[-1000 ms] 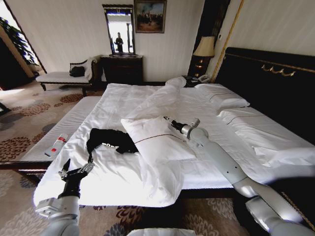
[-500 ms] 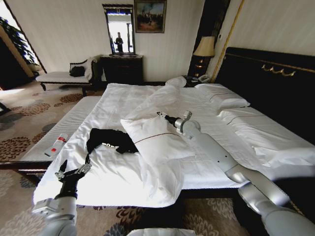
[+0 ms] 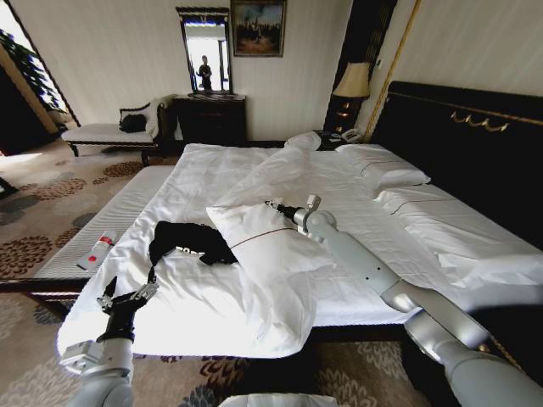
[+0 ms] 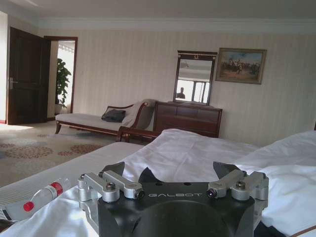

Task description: Fold the clothes on the bed.

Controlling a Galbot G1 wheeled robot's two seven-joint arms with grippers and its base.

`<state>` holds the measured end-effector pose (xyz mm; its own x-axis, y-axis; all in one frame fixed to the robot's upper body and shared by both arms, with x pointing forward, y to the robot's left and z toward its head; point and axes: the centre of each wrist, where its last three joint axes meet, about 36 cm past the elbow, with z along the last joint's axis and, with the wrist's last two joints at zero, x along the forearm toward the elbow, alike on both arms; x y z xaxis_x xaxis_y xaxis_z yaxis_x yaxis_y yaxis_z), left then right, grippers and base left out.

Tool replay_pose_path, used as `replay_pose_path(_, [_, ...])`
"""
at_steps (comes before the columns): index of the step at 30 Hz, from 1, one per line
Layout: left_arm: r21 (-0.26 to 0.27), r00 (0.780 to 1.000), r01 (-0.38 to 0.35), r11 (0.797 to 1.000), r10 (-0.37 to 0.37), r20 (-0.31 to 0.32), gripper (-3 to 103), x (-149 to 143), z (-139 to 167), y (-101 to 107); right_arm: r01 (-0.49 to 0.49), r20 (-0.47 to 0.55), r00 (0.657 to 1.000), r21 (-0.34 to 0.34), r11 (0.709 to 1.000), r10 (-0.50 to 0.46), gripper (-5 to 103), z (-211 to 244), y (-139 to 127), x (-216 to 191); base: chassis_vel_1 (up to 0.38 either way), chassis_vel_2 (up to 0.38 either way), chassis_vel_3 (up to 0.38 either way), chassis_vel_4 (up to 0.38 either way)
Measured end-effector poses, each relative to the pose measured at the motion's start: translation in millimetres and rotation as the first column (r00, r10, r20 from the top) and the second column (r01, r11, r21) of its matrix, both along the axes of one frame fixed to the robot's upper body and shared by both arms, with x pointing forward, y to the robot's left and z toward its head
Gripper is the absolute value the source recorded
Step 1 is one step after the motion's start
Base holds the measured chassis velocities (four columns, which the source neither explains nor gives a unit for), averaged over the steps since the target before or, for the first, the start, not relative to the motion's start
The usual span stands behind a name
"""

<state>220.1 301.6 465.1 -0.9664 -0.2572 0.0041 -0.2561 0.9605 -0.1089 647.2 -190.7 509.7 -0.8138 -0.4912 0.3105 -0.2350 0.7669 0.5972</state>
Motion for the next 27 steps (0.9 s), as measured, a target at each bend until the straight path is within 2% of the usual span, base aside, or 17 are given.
replay_pose_path(3, [0.009,1.0,0.002,1.0,-0.002,-0.006,100,1,-2,4,-0.002,0.007,1.0,0.0,1.0,0.002,50,-6,9,5,0.0,0.0,0.0,0.0])
replay_pose_path(4, [0.009,1.0,0.002,1.0,-0.002,-0.006,100,1,-2,4,-0.002,0.007,1.0,0.0,1.0,0.002,50,-6,9,5,0.0,0.0,0.0,0.0])
replay_pose_path(5, [0.01,1.0,0.003,1.0,-0.003,-0.007,100,2,-2,5,-0.002,0.008,1.0,0.002,1.0,0.002,44,-8,12,6,0.0,0.0,0.0,0.0])
replay_pose_path(6, [0.011,1.0,0.003,1.0,-0.003,-0.008,100,2,-3,5,-0.003,0.009,1.0,0.003,1.0,0.003,44,-9,13,6,0.0,0.0,0.0,0.0])
replay_pose_path(8, [0.014,1.0,0.006,1.0,-0.006,-0.011,100,3,-4,7,-0.004,0.014,1.0,0.013,1.0,0.004,34,-9,18,7,0.0,0.0,0.0,0.0])
replay_pose_path(9, [0.014,1.0,0.006,1.0,-0.006,-0.011,100,3,-4,7,-0.004,0.014,1.0,0.013,1.0,0.004,34,-9,18,7,0.0,0.0,0.0,0.0])
replay_pose_path(13, [0.018,1.0,0.012,1.0,-0.012,-0.015,100,6,-7,11,0.016,0.037,0.999,0.035,0.999,-0.017,13,-6,16,7,0.0,0.0,0.0,0.0])
replay_pose_path(15, [0.018,1.0,0.013,1.0,-0.013,-0.015,100,7,-7,12,0.022,0.044,0.999,0.042,0.999,-0.024,13,-5,15,6,0.0,0.0,0.0,0.0])
replay_pose_path(17, [0.018,1.0,0.015,1.0,-0.015,-0.015,100,9,-9,13,0.038,0.065,0.997,0.061,0.997,-0.042,3,-2,11,2,0.0,0.0,0.0,0.0])
replay_pose_path(18, [0.018,1.0,0.016,1.0,-0.016,-0.014,100,10,-9,14,0.046,0.07,0.996,0.067,0.997,-0.05,2,0,8,-1,0.0,0.0,0.0,0.0])
replay_pose_path(24, [0.018,1.0,0.022,1.0,-0.022,-0.013,100,14,-11,17,0.1,0.09,0.99,0.091,0.991,-0.108,2,7,-20,-19,0.0,0.0,0.0,0.0])
replay_pose_path(27, [0.013,1.0,0.03,0.999,-0.03,-0.002,100,20,-11,20,0.163,0.104,0.978,0.152,0.975,-0.18,2,7,-39,-49,0.0,0.0,0.0,0.0])
